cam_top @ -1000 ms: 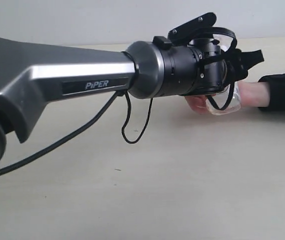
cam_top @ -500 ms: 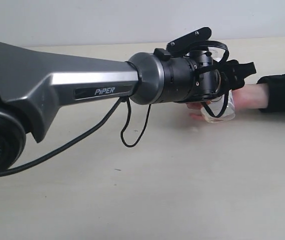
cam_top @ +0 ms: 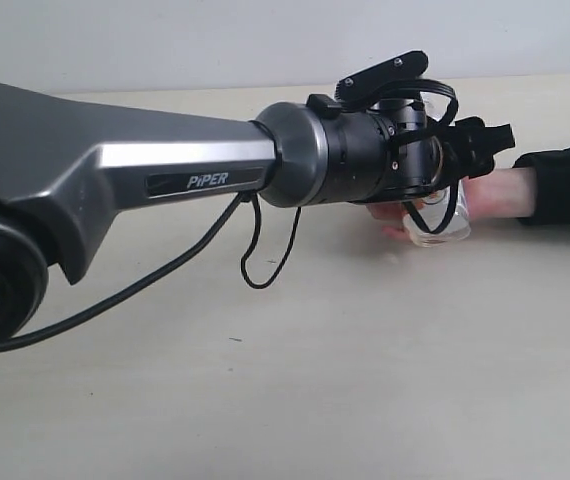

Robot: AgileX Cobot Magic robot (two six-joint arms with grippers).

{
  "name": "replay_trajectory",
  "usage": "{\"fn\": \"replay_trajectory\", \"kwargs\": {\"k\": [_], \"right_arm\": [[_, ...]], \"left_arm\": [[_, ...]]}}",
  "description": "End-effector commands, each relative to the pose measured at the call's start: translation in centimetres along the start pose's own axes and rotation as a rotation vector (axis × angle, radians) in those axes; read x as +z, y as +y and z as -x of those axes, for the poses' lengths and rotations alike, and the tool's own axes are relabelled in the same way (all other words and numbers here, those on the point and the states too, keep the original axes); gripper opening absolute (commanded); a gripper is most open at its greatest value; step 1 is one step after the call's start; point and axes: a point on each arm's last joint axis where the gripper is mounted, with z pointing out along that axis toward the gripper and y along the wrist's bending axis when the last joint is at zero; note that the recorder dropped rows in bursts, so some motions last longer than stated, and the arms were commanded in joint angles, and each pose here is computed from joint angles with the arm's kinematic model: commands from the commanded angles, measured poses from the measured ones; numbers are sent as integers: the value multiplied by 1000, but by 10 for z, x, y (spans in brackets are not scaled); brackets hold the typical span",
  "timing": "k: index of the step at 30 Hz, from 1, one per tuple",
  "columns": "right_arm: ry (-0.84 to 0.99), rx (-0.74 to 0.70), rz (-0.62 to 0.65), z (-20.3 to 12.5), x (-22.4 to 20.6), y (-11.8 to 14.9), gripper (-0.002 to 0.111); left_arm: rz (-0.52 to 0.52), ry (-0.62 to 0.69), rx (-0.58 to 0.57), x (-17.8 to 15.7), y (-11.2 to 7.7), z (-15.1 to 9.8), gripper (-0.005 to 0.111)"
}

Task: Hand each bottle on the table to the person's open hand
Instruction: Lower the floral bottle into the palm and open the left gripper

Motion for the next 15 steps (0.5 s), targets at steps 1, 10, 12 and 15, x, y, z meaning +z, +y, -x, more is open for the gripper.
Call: {"fn": "replay_trajectory", "kwargs": {"k": [1, 10, 12, 15], "right_arm": [[-9, 2, -5, 0, 0, 0, 0], [-11, 24, 5, 0, 0, 1, 0], [-11, 24, 5, 0, 0, 1, 0], [-11, 24, 5, 0, 0, 1, 0]], "left_arm": [[-31, -39, 17, -13, -9, 15, 77], [-67, -73, 53, -33, -20, 32, 77], [-78, -83, 65, -39, -22, 37, 77], [-97, -103, 90, -50, -28, 46, 77]]}}
